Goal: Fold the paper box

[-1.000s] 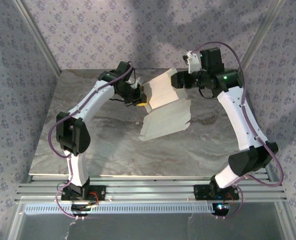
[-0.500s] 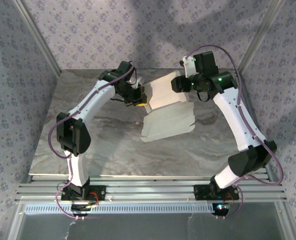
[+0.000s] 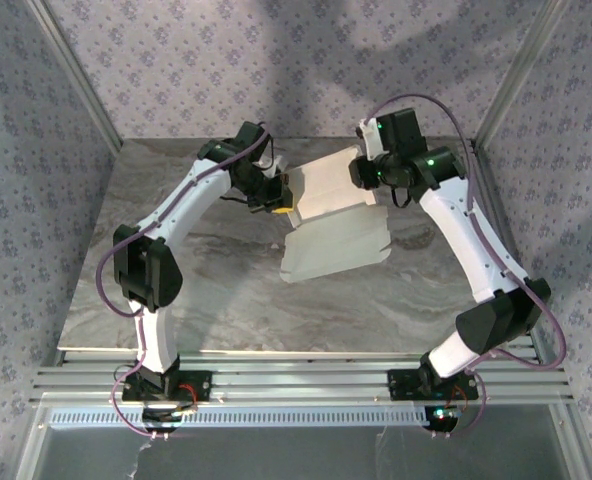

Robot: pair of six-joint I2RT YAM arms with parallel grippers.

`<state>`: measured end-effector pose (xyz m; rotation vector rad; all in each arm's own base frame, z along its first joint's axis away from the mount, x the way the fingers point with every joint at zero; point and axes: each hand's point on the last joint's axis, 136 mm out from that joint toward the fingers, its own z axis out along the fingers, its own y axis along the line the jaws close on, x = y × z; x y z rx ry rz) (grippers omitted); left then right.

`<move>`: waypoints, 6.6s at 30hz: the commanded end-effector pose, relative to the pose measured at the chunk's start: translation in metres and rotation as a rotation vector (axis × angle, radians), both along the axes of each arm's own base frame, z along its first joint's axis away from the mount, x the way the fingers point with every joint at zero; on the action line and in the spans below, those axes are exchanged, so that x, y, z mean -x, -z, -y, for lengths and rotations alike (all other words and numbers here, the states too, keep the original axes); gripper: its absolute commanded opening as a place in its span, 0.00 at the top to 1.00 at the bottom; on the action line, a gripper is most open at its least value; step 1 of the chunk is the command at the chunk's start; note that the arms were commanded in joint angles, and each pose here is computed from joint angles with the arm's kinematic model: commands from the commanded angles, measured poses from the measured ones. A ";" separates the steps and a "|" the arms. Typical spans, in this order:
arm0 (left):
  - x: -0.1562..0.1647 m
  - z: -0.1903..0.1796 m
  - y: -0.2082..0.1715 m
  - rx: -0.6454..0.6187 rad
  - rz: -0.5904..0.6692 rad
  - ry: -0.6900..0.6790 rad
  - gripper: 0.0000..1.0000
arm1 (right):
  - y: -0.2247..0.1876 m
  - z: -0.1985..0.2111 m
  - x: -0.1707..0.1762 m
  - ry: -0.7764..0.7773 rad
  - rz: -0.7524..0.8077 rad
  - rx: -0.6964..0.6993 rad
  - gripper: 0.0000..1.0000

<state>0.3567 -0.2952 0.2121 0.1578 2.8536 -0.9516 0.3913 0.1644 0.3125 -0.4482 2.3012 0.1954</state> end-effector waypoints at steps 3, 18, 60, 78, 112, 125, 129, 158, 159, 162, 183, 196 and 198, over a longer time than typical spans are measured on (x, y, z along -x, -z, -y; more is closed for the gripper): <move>0.000 0.018 -0.036 0.076 0.073 0.050 1.00 | 0.016 0.002 0.004 0.007 0.002 0.132 0.70; 0.006 0.023 -0.031 0.035 0.016 0.040 1.00 | 0.031 0.002 -0.003 0.083 0.088 0.446 1.00; 0.001 0.024 -0.029 0.036 -0.019 0.007 1.00 | 0.040 0.011 0.005 0.072 0.002 0.399 0.75; 0.000 0.022 -0.028 0.027 -0.022 0.002 1.00 | 0.027 0.034 0.018 0.154 -0.029 0.302 0.58; 0.006 0.021 -0.017 -0.026 -0.051 -0.009 1.00 | 0.036 0.035 -0.011 0.239 0.021 0.461 1.00; 0.008 0.004 0.014 -0.169 -0.096 -0.038 1.00 | 0.068 0.025 0.019 0.280 -0.144 0.387 1.00; 0.009 -0.005 0.025 -0.228 -0.098 -0.049 1.00 | 0.079 0.027 0.024 0.314 -0.192 0.386 1.00; 0.029 -0.045 0.112 -0.539 -0.214 -0.014 1.00 | 0.173 0.003 0.053 0.406 -0.509 0.351 1.00; 0.035 -0.048 0.119 -0.555 -0.237 -0.009 1.00 | 0.176 0.004 0.054 0.409 -0.515 0.353 1.00; 0.038 -0.050 0.125 -0.564 -0.253 -0.002 1.00 | 0.185 0.004 0.057 0.411 -0.536 0.354 1.00; 0.007 -0.037 0.070 -0.485 -0.093 -0.063 0.57 | 0.223 0.020 0.073 0.511 -0.705 0.266 1.00; -0.033 -0.076 -0.049 -0.382 0.270 -0.354 0.57 | 0.242 0.032 0.074 0.992 -0.814 -0.211 1.00; -0.031 -0.075 -0.056 -0.346 0.286 -0.356 0.57 | 0.240 0.030 0.070 1.096 -0.811 -0.285 1.00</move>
